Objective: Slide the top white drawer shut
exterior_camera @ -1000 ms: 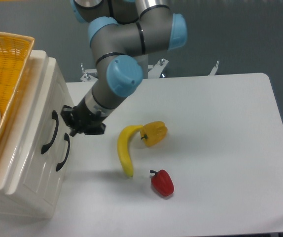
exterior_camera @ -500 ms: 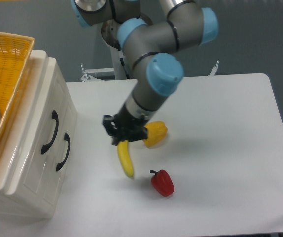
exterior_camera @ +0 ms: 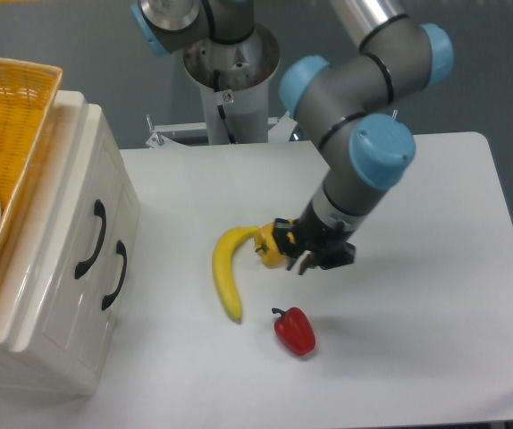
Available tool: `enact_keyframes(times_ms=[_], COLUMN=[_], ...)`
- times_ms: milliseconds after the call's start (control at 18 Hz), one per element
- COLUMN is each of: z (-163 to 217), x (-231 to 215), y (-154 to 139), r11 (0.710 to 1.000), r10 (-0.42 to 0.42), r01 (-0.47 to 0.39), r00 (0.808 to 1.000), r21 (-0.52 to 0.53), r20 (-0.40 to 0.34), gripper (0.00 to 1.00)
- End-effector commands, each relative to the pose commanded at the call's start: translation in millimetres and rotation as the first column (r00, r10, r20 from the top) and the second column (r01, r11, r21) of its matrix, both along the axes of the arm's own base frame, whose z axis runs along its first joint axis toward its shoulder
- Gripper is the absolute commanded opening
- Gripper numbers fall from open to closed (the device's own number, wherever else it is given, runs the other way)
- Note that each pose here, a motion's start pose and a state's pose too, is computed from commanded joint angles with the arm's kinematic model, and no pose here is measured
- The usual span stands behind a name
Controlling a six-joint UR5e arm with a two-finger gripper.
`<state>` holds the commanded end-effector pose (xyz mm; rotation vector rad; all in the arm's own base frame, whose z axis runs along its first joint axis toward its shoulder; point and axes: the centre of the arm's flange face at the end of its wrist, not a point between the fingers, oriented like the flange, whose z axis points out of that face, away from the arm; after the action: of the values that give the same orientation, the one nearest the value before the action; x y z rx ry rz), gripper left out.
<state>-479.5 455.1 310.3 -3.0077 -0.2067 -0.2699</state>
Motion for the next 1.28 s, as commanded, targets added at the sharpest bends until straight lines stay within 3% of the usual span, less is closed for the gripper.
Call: enact_keyframes(times_ms=[222, 333, 389, 444, 833, 1056, 1278], z=[-7.1, -1.3, -1.4, -2.5, -7.4, -17.2, -24.6], x=[-30.7, -48.4, -56.1, -60.8, -95.6, -109.7, -118.9], y=[-19.7, -36.1, -44.8, -50.6, -96.0, -106.6, -103.9], r11=[0.998, 0.997, 0.995, 0.991, 0.947, 0.894, 0.891], r10=[-0.057, -0.077, -0.096, -0.134, -0.32, -0.446, -0.451], r01=[0.056, 0.076, 0.095, 0.134, 0.319, 0.428, 0.428], r00=[0.997, 0.994, 0.992, 0.987, 0.939, 0.879, 0.871], r21=[-0.01, -0.014, -0.011, -0.009, -0.027, -0.132, -0.15], r20=[-0.059, -0.082, -0.088, -0.092, -0.129, -0.169, -0.194], gripper=[0.31, 0.42, 0.55, 1.0, 1.0, 1.0, 1.0])
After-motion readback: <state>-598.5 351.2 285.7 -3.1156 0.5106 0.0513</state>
